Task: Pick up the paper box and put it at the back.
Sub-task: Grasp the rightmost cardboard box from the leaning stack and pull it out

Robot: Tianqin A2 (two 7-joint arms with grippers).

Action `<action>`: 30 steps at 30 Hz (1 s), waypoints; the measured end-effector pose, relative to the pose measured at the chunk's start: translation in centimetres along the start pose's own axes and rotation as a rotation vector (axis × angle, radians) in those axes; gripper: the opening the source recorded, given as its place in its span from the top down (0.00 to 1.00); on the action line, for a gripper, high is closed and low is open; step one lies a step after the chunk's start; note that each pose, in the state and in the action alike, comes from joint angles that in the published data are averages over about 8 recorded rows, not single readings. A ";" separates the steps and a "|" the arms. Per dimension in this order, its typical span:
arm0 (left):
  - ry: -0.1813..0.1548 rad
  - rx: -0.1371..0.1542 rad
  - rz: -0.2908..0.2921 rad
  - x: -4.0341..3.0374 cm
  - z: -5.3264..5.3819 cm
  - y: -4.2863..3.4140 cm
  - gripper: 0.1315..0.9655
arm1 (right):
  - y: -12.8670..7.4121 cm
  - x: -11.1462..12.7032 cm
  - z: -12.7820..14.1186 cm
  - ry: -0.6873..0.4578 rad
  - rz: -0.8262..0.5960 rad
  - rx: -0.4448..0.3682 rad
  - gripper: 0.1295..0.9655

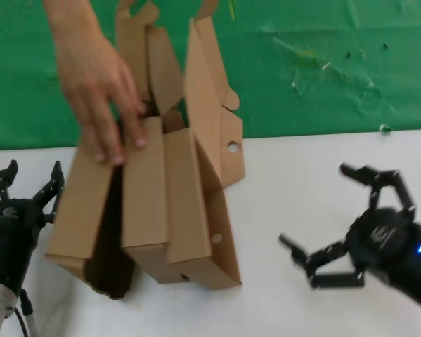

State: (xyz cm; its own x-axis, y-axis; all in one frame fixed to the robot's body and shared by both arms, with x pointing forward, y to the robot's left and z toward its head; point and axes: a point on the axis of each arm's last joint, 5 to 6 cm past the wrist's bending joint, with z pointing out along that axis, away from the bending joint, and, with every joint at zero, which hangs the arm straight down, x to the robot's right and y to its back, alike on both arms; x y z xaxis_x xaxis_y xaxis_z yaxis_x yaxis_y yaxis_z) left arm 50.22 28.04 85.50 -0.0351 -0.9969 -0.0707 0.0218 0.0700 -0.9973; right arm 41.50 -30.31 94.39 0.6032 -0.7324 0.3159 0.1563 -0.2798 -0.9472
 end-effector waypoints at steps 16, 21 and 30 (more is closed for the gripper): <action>0.000 0.000 0.000 0.00 0.0 0.00 0.82 | 0.4 -2.6 3.5 -0.231 -0.093 -0.121 0.01; 0.000 0.000 0.000 0.00 0.0 0.00 0.88 | 0.7 -3.0 4.4 -0.258 -0.108 -0.135 0.03; 0.000 0.000 0.000 0.00 0.0 0.00 0.97 | 1.3 -3.2 5.2 -0.282 -0.120 -0.156 0.14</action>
State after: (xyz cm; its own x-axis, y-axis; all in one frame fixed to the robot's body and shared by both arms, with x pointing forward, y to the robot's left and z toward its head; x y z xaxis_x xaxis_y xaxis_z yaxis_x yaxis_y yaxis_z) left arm 50.22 28.04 85.50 -0.0351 -0.9969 -0.0706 0.0218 0.0698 -0.9973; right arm 43.82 -25.15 91.89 0.7840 -0.4940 0.3760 0.1306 -0.4609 -0.8778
